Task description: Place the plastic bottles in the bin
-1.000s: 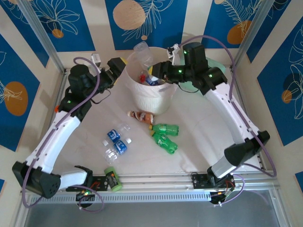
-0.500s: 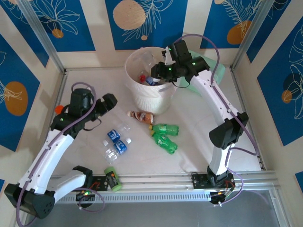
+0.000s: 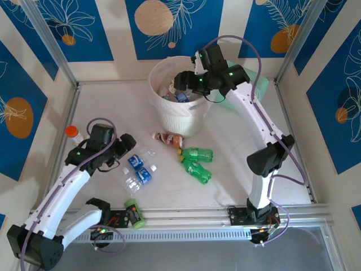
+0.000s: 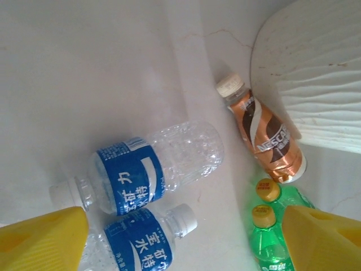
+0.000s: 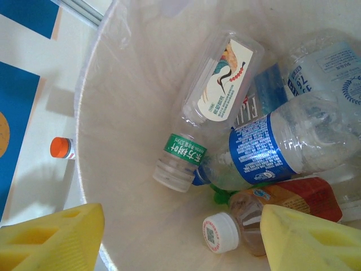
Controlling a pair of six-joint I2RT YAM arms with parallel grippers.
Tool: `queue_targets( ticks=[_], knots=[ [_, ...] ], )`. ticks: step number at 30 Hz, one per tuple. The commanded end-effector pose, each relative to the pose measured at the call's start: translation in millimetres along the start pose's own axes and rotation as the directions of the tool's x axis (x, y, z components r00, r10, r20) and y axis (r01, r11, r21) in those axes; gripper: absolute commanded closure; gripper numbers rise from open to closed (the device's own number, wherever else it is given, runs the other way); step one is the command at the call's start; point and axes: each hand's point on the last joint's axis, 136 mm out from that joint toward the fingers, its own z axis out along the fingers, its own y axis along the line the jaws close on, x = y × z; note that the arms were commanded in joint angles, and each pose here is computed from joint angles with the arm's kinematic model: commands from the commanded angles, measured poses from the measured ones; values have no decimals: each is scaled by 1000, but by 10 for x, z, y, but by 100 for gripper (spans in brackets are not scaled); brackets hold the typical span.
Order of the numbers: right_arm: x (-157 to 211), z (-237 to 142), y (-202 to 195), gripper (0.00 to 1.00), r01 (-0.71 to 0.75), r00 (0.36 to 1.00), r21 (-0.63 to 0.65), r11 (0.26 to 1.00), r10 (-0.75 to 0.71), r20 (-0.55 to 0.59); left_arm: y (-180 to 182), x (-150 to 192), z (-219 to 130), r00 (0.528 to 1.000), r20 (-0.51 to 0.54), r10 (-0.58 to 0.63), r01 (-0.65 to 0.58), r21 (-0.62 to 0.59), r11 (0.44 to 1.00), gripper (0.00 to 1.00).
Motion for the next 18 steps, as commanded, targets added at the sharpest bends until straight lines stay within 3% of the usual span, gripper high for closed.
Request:
queue_targets(
  ticks=[1,6,10,14,18],
  knots=[
    [21,-356,234,27,68,996,-40,997,-65,61,205,134,72,996,-40,-82,80,-57,995,14],
    [255,-621,380,26,111,990,-84,990,-103,97,354,311,170,980,-82,-179,172,-79,982,14],
    [509,-796,426,25,134,986,-119,984,-120,113,399,347,144,981,-90,-172,164,-92,982,15],
    [771,-863,339,23,123,989,-118,985,-111,102,367,443,151,986,-155,-55,42,-85,996,16],
    [959,-846,167,20,77,994,-102,992,-69,84,390,637,196,961,-256,103,-132,-97,987,16]
  ],
)
